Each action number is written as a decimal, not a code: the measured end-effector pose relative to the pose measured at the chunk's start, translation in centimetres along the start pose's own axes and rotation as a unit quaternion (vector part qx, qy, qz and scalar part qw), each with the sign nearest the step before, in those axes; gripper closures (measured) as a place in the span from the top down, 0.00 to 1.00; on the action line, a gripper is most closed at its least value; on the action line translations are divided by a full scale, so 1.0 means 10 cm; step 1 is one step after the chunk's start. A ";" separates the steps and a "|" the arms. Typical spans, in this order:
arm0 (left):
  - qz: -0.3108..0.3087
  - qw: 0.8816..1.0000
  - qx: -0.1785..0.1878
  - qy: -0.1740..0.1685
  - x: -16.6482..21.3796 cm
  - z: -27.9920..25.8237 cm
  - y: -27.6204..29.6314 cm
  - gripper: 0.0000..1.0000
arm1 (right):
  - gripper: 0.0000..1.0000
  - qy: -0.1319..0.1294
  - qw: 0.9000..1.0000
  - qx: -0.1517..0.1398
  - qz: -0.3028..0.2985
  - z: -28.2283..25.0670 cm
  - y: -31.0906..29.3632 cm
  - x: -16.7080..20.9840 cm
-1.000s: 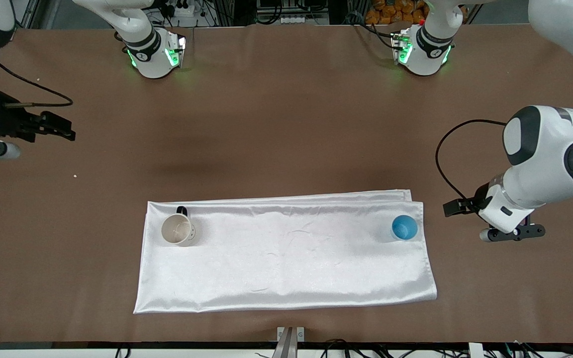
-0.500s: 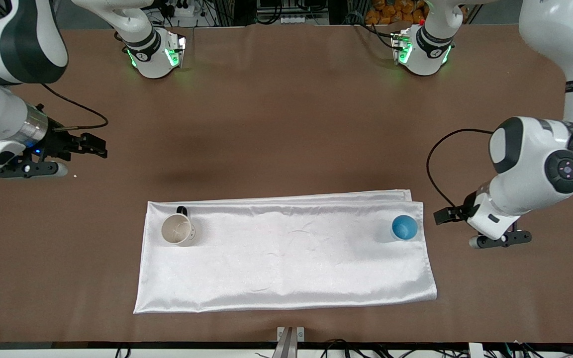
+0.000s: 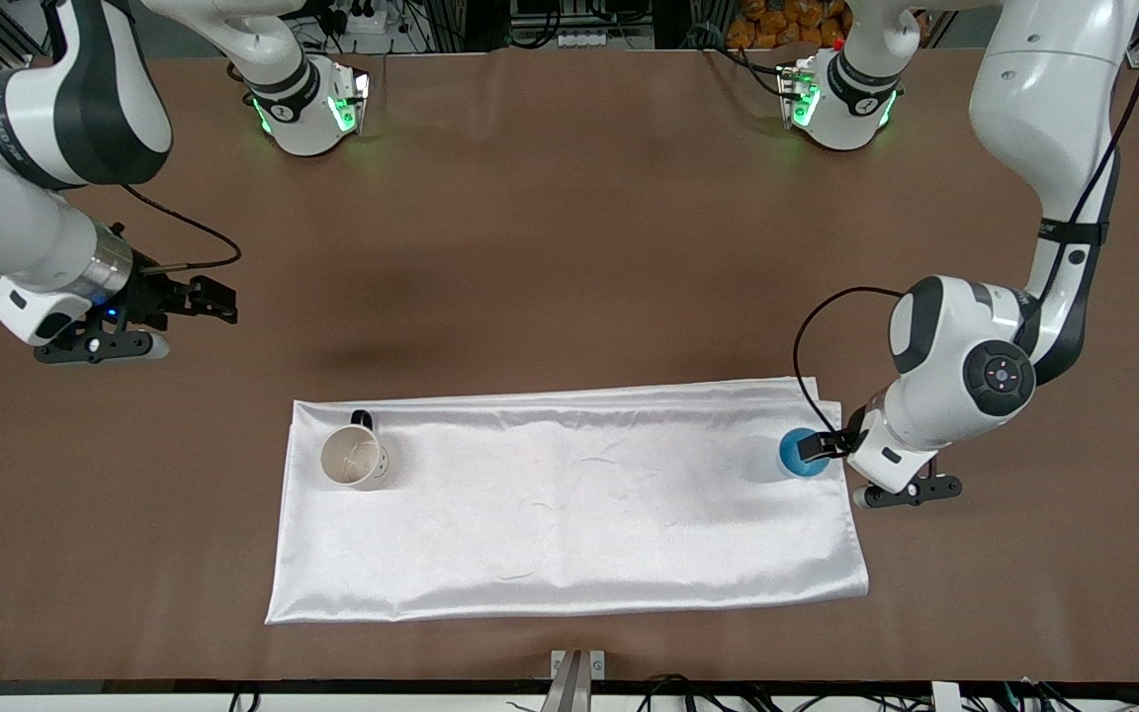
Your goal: Place blue cup into white mug on table
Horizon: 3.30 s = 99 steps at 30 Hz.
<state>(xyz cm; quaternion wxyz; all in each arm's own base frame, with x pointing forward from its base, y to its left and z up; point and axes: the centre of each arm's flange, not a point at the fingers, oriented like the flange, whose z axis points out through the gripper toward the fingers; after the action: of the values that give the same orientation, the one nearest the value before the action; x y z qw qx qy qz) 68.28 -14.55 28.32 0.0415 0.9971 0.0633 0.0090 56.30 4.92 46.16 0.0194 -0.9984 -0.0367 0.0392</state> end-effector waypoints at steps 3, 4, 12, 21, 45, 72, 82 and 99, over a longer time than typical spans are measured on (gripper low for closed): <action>-0.003 1.000 0.001 -0.004 0.01 0.11 -0.05 1.00 | 1.00 0.006 1.000 0.000 -0.003 0.13 -0.04 0.04; -0.004 1.000 0.001 -0.005 0.01 0.14 -0.06 1.00 | 1.00 0.009 1.000 0.000 -0.004 0.18 -0.05 0.05; -0.005 1.000 0.003 -0.012 0.00 0.25 -0.07 0.99 | 1.00 0.024 1.000 -0.001 -0.016 0.67 -0.19 0.13; -0.007 1.000 0.005 -0.021 -0.01 0.37 -0.10 0.83 | 1.00 0.044 0.999 0.001 -0.020 1.22 -0.38 0.35; -0.010 1.000 0.005 -0.021 0.00 0.37 -0.15 0.04 | 1.00 0.080 0.997 0.012 0.002 2.12 -0.98 0.82; 0.016 0.999 0.010 -0.041 -0.49 -0.92 0.44 0.04 | 0.70 0.096 0.995 0.017 0.012 2.41 -1.11 0.99; 0.016 0.999 -0.008 -0.050 -0.90 -0.99 1.13 0.04 | 0.25 0.106 0.994 0.016 0.000 2.39 -1.21 0.98; 0.027 0.999 -0.014 -0.045 -2.16 -0.72 2.80 0.04 | 0.10 0.106 0.994 0.015 -0.011 2.38 -1.37 0.93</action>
<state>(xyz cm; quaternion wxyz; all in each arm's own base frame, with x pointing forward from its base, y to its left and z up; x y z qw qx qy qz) 50.16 -44.43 37.55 0.0586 0.9971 0.0345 -0.0342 62.70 20.08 22.30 0.0384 -0.9960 -0.0448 -0.0666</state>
